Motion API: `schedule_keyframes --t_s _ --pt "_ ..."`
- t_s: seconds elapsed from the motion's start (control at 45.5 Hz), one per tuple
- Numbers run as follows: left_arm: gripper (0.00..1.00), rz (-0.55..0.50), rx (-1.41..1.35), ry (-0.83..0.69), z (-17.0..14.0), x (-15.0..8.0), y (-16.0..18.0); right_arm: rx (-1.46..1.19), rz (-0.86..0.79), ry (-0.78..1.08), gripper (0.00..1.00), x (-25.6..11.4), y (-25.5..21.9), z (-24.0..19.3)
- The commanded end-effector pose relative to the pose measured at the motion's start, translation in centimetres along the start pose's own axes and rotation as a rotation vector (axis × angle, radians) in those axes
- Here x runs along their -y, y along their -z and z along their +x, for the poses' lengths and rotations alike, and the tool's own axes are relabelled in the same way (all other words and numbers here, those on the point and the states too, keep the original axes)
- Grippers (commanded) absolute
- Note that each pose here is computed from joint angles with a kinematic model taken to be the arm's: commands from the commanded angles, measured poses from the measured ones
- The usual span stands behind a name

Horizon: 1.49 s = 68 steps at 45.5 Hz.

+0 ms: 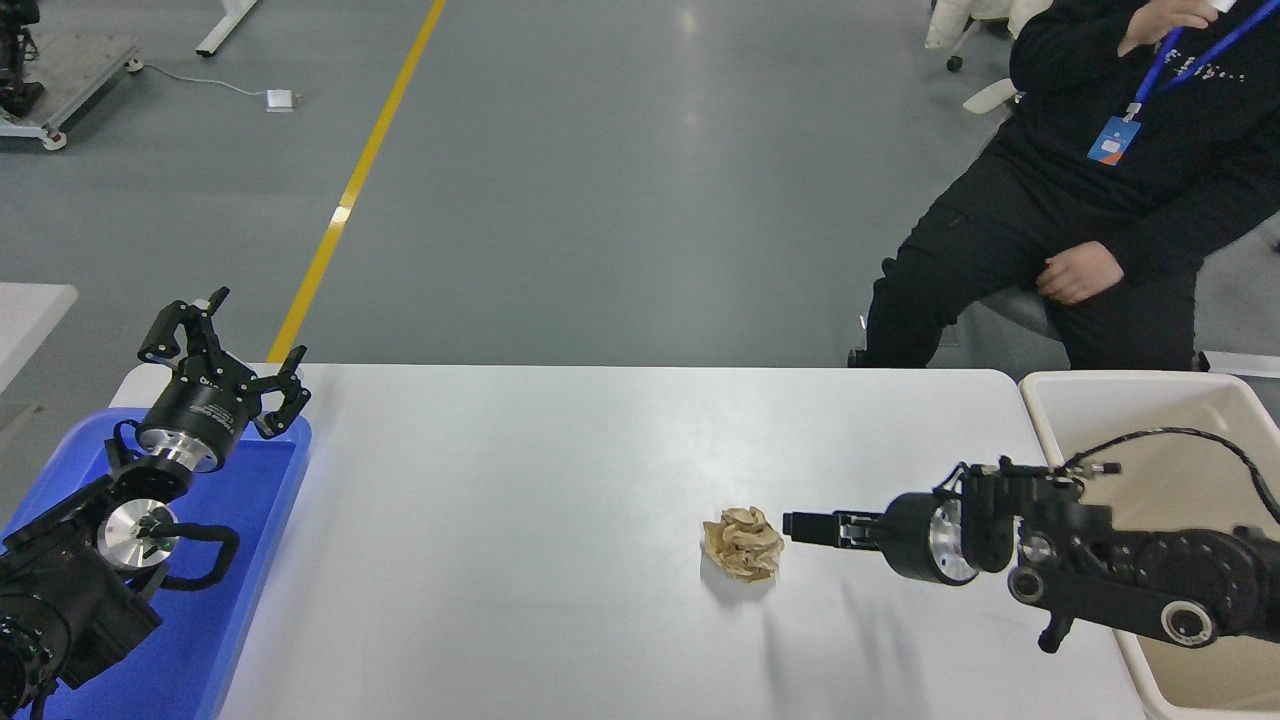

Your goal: Clean the table surface

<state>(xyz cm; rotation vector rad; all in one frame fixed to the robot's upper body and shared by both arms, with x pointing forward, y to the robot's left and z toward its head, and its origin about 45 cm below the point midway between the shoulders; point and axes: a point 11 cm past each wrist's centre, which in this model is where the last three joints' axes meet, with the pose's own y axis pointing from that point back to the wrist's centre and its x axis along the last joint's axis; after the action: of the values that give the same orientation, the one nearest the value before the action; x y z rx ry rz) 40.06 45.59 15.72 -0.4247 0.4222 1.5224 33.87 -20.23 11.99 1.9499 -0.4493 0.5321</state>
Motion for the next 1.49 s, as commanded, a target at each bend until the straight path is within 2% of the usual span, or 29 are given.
schedule_keyframes --t_s 0.0,0.242,0.374,1.055,1.143,1.209,1.275,1.319,1.341,1.407,1.473 --pt "1.00 0.000 -0.001 0.002 0.0 0.0 0.0 -0.024 -0.022 0.020 1.00 2.8 2.3 -0.2" --pt "1.00 0.000 0.000 0.000 0.0 0.0 0.0 -0.032 -0.004 0.035 1.00 3.8 3.7 -0.5" --pt "1.00 0.000 -0.001 0.002 0.0 0.0 0.0 -0.025 -0.032 0.028 1.00 4.3 2.8 -0.4" --pt "1.00 0.000 -0.001 0.002 0.0 0.0 0.0 -0.029 -0.048 0.036 0.99 7.1 4.1 -2.1" --pt "1.00 0.000 -0.001 0.002 0.0 0.0 0.0 -0.042 -0.050 0.037 0.92 7.1 4.0 -2.1" --pt "1.00 0.000 -0.001 0.002 0.0 0.0 0.0 -0.046 -0.049 0.036 0.80 7.1 4.0 -2.0" --pt "1.00 0.000 0.000 0.000 0.0 0.0 0.0 -0.051 -0.047 0.035 0.64 7.1 4.1 -1.9" --pt "1.00 0.000 0.000 0.000 0.0 0.0 0.0 -0.055 -0.047 0.038 0.50 7.1 4.2 -1.7" --pt "1.00 0.000 0.000 0.000 0.0 0.0 0.0 -0.056 -0.047 0.042 0.40 7.1 4.2 -1.7" --pt "1.00 0.000 0.000 0.000 0.0 0.0 0.0 -0.056 -0.051 0.065 0.00 7.0 4.4 -1.6" --pt "1.00 0.000 0.000 0.000 0.0 0.0 0.0 -0.046 -0.050 0.092 0.00 6.9 4.5 -1.5"
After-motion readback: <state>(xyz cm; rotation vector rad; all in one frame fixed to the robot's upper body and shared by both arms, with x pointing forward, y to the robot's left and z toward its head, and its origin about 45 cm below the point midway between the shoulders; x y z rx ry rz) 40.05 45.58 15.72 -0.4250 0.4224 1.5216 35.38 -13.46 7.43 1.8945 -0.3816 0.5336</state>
